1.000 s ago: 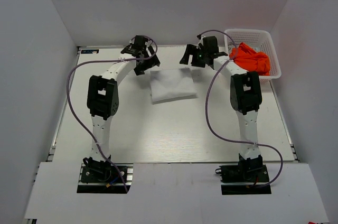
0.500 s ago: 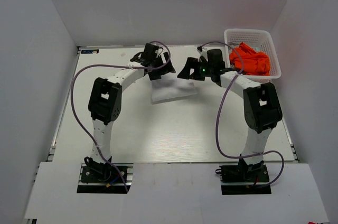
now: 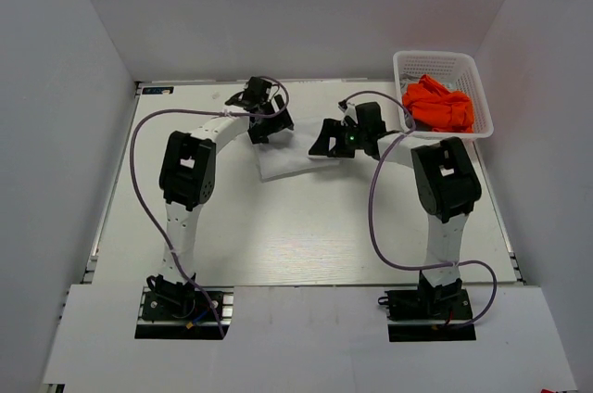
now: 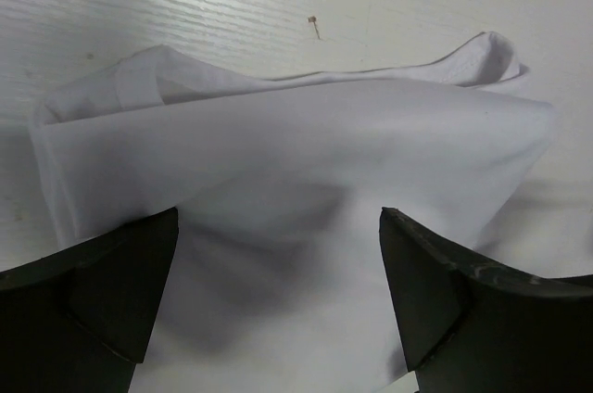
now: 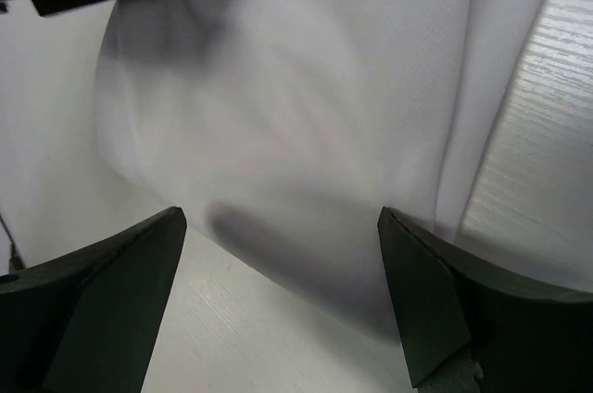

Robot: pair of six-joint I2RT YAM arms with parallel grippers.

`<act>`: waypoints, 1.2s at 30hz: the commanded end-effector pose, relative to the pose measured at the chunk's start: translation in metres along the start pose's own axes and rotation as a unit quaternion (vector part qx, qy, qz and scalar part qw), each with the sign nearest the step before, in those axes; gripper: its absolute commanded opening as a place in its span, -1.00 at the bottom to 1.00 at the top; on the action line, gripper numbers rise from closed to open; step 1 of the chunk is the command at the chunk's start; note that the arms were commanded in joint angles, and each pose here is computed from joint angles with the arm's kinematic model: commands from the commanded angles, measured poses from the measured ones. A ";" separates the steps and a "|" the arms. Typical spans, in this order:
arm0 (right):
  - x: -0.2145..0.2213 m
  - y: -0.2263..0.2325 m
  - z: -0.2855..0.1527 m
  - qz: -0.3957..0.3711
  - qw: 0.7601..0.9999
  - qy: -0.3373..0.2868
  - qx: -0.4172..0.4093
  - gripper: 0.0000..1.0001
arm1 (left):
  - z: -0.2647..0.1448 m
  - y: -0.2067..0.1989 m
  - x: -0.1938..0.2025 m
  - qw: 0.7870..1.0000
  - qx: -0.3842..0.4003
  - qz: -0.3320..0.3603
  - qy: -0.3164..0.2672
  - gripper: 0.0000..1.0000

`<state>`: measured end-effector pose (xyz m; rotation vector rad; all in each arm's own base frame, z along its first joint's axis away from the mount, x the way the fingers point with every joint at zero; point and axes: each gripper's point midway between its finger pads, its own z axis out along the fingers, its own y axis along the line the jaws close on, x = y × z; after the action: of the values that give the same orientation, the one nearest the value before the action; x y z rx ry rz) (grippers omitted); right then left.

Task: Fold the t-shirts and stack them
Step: Smooth out wrinkles on the folded tshirt, then put the neatly folded tshirt into the corner of the board with the left arm

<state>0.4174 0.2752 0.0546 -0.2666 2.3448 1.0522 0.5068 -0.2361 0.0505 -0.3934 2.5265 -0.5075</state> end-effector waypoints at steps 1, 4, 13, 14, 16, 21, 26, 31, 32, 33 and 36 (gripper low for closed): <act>-0.032 0.023 -0.017 -0.059 0.998 -0.037 0.010 0.81 | -0.042 -0.016 -0.032 0.998 -0.014 0.041 -0.052 1.00; -0.045 0.043 -0.037 -0.087 0.994 -0.070 0.014 0.81 | -0.079 -0.016 -0.034 0.996 -0.007 0.041 -0.074 1.00; -0.030 0.041 -0.079 -0.050 0.987 -0.124 0.085 0.81 | -0.077 0.037 0.023 0.996 -0.088 0.002 -0.019 1.00; -0.025 0.039 -0.082 -0.048 0.987 -0.122 0.090 0.81 | -0.072 0.038 0.027 0.996 -0.090 0.002 -0.009 0.95; -0.032 0.044 -0.095 -0.049 0.984 -0.140 0.097 0.81 | -0.056 0.048 0.031 0.994 -0.113 0.004 0.003 0.86; -0.033 0.041 -0.118 -0.054 0.977 -0.159 0.132 0.81 | -0.040 0.068 0.045 0.985 -0.168 -0.008 0.035 0.49; -0.037 0.044 -0.138 -0.056 0.970 -0.185 0.146 0.81 | -0.035 0.071 0.035 0.983 -0.181 0.002 0.019 -0.43; -0.041 0.048 -0.159 -0.060 0.962 -0.210 0.163 0.81 | -0.052 0.097 -0.029 0.961 -0.262 0.081 -0.039 -1.00; -0.040 0.049 -0.160 -0.065 0.962 -0.209 0.162 0.81 | -0.057 0.108 -0.042 0.953 -0.283 0.096 -0.046 -1.00; -0.045 0.046 -0.166 -0.066 0.957 -0.223 0.175 0.81 | -0.068 0.107 -0.062 0.948 -0.291 0.112 -0.066 -1.00; -0.047 0.045 -0.175 -0.075 0.951 -0.234 0.188 0.81 | -0.091 0.125 -0.108 0.927 -0.320 0.166 -0.108 -1.00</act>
<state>0.3661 0.1900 0.1956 -0.0563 2.0384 0.5895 0.5008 -0.1235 0.0558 -0.3146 2.5607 0.2420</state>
